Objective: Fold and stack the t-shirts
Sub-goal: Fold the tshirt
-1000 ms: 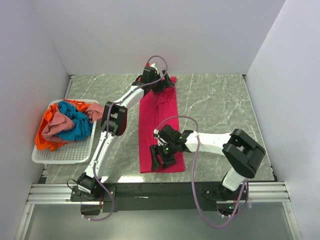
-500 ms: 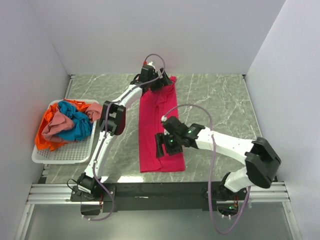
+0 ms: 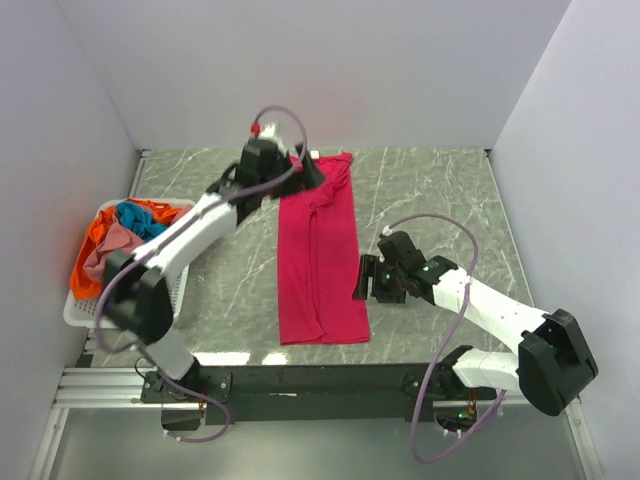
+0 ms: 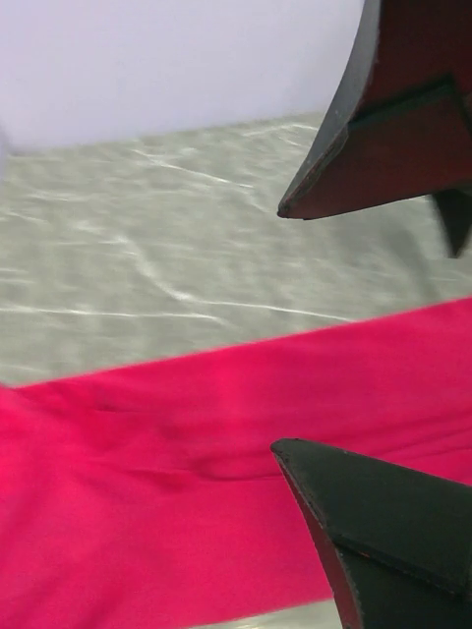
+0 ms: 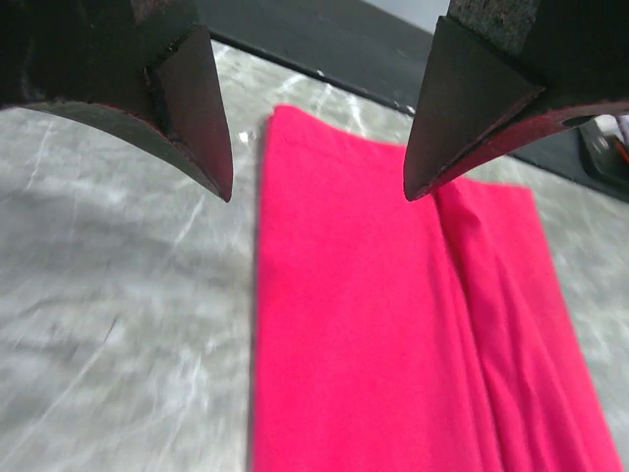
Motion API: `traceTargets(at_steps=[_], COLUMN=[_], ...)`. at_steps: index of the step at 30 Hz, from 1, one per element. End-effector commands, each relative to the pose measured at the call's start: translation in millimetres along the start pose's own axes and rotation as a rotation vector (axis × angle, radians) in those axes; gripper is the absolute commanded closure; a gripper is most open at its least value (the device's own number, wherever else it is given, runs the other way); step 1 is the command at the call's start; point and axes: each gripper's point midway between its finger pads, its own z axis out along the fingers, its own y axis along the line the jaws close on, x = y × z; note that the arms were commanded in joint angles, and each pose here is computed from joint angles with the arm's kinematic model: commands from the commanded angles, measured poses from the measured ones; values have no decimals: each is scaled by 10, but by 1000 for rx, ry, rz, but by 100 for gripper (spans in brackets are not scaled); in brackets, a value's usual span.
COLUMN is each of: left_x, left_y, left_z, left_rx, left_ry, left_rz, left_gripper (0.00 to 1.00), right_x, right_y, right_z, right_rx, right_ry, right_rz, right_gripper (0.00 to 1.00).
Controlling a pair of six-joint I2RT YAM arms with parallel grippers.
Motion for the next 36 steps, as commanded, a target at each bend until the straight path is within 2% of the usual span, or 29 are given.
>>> traceTargets(at_steps=[1, 2, 3, 4, 6, 7, 10, 15, 20, 23, 27, 33, 36], left_x=[1034, 1066, 1267, 1593, 1852, 2116, 2438, 2775, 3091, 3224, 3296, 3427, 3418], left_y=[638, 619, 594, 798, 725, 900, 870, 885, 949, 1064, 1197, 1302, 1335], left_z=[-257, -442, -554, -692, -985, -1109, -1469, -1707, -1784, -1811, -1783, -1742, -1708], left_rx=[-212, -222, -225, -273, -248, -286, -244, -216, -208, -273, -331, -369, -392], left_ry=[195, 175, 206, 267, 306, 352, 399, 464, 564, 613, 619, 646, 635], left_rz=[-33, -34, -53, -69, -134, -151, -226, -280, -269, -241, -213, -218, -211], left_gripper=[1, 0, 1, 1, 1, 1, 1, 3, 17, 25, 33, 54, 71], right_x=[159, 218, 276, 375, 463, 535, 649, 734, 743, 782, 809, 897, 916], right_y=[55, 60, 104, 43, 50, 1, -9, 10, -9, -77, -123, -251, -275], right_z=[0, -1, -3, 26, 6, 16, -9, 2, 57, 96, 148, 227, 264], right_rx=[-87, -104, -142, -136, -162, -154, -192, -231, -231, -199, -186, -135, -121], right_ry=[33, 48, 68, 91, 112, 126, 137, 149, 143, 159, 157, 184, 194], right_rz=[-24, -19, -9, -1, 12, 18, 36, 57, 65, 66, 71, 72, 75], right_gripper=[23, 24, 24, 25, 26, 26, 27, 32, 37, 38, 39, 41, 49])
